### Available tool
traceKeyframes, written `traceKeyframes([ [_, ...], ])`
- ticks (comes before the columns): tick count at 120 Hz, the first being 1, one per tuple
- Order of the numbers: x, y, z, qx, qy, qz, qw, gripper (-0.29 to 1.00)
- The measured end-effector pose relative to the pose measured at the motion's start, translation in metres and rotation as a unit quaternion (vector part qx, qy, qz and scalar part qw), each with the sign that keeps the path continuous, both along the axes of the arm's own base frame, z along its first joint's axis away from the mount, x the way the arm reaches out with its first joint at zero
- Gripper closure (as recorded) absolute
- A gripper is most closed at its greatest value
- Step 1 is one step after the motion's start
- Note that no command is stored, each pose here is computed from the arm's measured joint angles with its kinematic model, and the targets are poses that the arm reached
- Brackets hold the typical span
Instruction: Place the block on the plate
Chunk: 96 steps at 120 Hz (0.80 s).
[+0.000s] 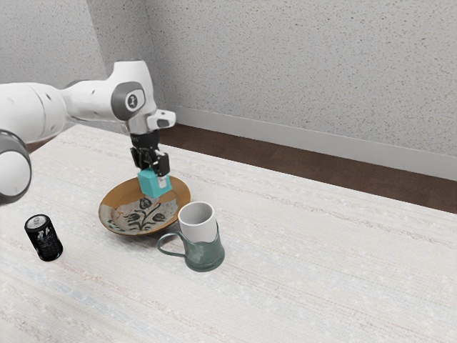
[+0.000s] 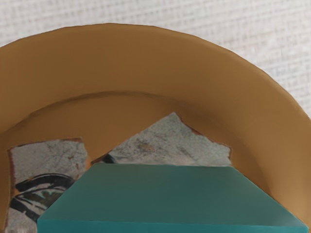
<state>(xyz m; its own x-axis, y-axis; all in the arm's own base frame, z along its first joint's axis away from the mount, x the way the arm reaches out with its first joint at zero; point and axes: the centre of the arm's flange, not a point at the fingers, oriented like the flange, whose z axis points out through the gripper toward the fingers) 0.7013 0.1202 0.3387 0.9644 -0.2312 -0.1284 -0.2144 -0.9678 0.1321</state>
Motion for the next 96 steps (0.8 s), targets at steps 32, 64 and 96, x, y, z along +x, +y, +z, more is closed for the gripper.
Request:
traceKeyframes([
  [32, -0.008, -0.025, -0.002, 0.001, -0.047, -0.013, 0.999, 0.37],
  [64, -0.002, -0.024, 0.003, 0.0, -0.073, -0.014, 0.997, 0.15],
  [96, -0.001, -0.048, 0.055, 0.006, -0.105, -0.034, 0.994, 0.04],
])
